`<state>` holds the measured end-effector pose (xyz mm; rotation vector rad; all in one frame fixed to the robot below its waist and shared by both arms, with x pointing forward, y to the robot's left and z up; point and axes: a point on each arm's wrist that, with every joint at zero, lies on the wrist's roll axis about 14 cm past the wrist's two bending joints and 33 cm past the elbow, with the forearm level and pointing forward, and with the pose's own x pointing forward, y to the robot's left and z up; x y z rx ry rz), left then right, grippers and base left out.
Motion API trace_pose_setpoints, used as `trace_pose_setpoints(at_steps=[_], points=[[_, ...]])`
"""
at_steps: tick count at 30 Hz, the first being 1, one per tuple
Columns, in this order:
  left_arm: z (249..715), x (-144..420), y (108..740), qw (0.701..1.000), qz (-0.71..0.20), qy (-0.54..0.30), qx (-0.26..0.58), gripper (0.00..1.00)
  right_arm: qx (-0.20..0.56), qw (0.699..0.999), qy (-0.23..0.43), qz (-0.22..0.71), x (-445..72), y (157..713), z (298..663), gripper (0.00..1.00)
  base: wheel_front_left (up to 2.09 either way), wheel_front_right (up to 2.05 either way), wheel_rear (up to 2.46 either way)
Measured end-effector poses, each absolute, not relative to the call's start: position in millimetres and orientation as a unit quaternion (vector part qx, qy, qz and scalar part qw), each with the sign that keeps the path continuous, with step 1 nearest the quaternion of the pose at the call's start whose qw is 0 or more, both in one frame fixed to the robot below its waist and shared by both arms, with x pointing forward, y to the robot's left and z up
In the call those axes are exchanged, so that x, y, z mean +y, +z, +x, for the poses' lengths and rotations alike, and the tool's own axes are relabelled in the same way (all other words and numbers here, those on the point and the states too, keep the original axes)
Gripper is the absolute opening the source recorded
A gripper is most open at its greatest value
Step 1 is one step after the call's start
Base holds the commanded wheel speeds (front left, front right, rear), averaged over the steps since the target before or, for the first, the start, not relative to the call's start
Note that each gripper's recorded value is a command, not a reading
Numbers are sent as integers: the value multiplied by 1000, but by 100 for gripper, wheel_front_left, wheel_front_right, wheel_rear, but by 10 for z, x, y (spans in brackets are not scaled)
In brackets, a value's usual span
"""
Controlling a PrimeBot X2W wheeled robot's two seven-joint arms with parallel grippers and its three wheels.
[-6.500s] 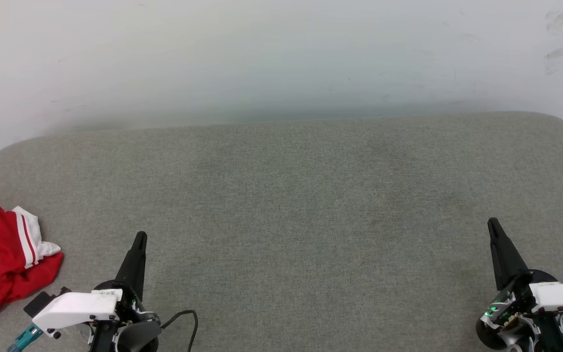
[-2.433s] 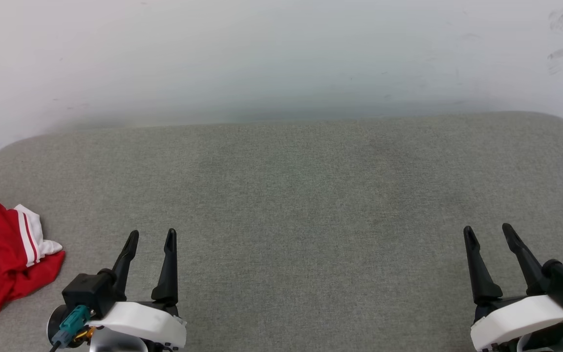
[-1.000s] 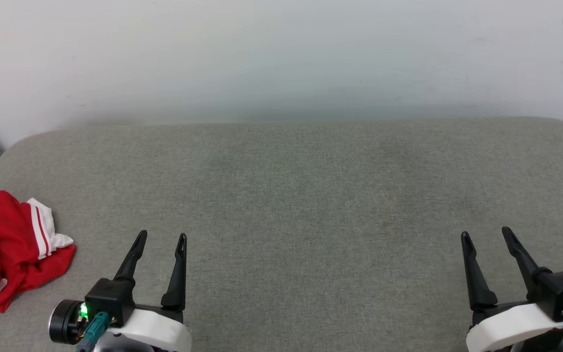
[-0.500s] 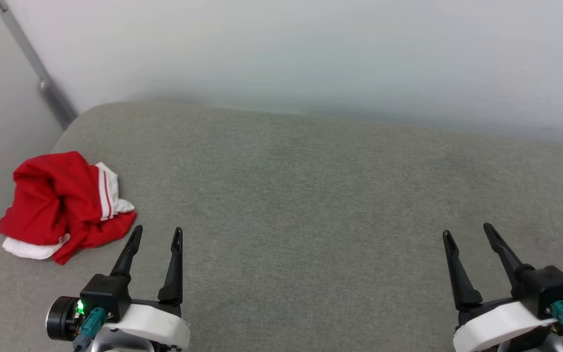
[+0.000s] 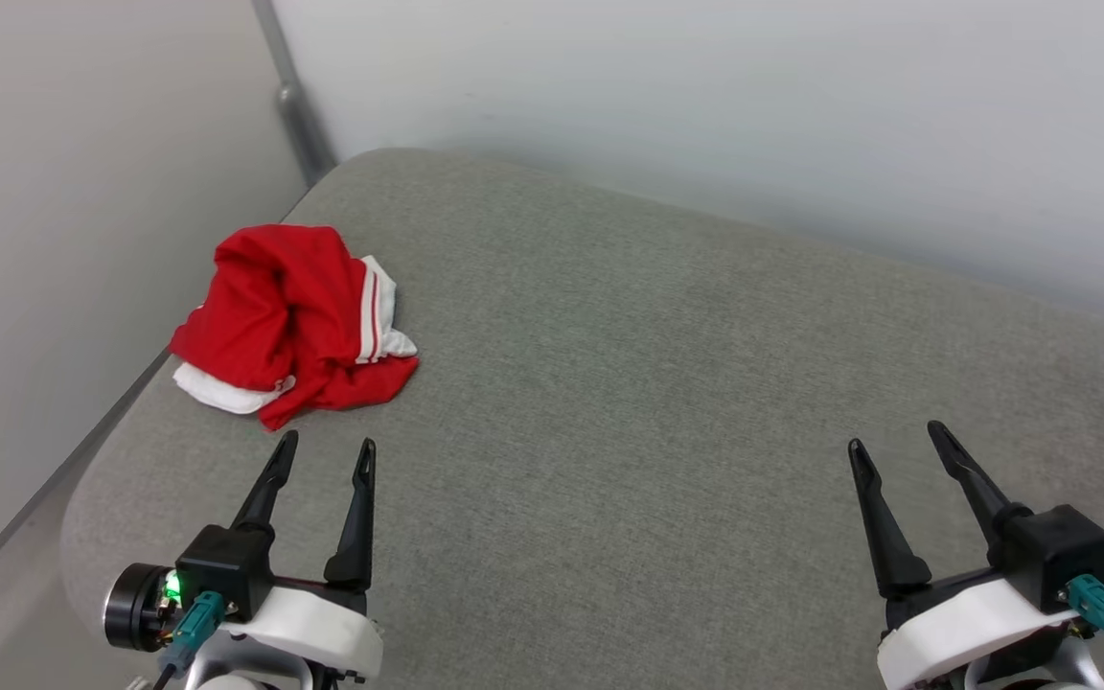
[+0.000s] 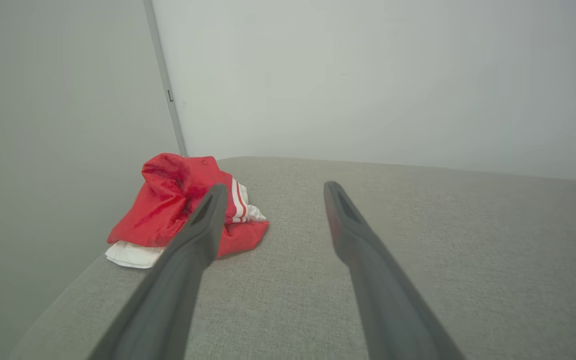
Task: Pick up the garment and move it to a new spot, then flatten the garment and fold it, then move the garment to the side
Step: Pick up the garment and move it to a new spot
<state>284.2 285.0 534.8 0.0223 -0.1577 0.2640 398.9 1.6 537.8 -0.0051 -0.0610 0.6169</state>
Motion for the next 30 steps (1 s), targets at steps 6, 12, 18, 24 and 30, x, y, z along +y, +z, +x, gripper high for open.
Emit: trace_pose_setpoints(at_steps=[6,12,18,24,30], points=[[2687,2974,5331,984,12,159,-75,100,-31,942,335,0,252,5396,3994,100,0,0,0],[2660,3049,5315,982,8,175,-72,100,-30,938,346,-1,315,5388,4000,100,0,0,0],[2837,3145,5420,980,10,182,-84,100,-29,940,339,-2,256,5385,4110,100,0,0,0],[3238,3396,5636,976,22,189,-102,100,-25,943,331,-12,163,5352,4285,100,0,0,0],[3794,3816,5589,979,41,194,-42,100,-30,948,317,-15,22,5320,4549,100,0,0,0]])
